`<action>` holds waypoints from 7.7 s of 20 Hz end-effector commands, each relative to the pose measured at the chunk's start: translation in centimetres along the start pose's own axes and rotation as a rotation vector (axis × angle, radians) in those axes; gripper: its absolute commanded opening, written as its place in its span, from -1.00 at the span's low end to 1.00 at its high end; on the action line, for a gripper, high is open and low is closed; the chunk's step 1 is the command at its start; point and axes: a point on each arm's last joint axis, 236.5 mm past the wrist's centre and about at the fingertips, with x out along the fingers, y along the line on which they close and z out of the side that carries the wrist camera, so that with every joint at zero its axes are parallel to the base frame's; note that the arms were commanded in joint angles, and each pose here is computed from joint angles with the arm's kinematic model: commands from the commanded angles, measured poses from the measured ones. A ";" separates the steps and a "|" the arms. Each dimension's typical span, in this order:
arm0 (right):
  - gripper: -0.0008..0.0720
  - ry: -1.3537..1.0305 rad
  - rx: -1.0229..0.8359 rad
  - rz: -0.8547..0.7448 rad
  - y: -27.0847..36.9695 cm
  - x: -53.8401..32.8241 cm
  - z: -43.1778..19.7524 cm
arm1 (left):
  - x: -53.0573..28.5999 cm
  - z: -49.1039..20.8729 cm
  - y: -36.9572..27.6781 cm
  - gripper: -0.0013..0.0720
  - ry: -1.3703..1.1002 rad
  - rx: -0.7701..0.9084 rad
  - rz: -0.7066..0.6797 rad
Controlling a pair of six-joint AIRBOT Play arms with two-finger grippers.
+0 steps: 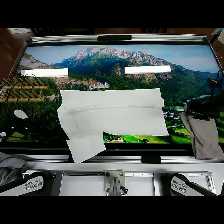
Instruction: Fold the shirts.
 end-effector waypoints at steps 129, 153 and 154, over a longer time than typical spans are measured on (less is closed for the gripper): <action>-0.78 -0.338 -0.338 0.392 25.7 -13.1 3.5 | -17.6 16.6 -41.2 -0.89 -0.795 0.626 -0.444; 0.82 -0.001 -0.214 0.177 17.4 -1.2 5.6 | -27.7 5.8 -41.2 -0.88 -0.903 0.820 -0.377; 0.82 0.031 -0.195 0.144 15.5 -0.7 5.2 | -27.7 5.7 -41.2 -0.88 -0.903 0.820 -0.377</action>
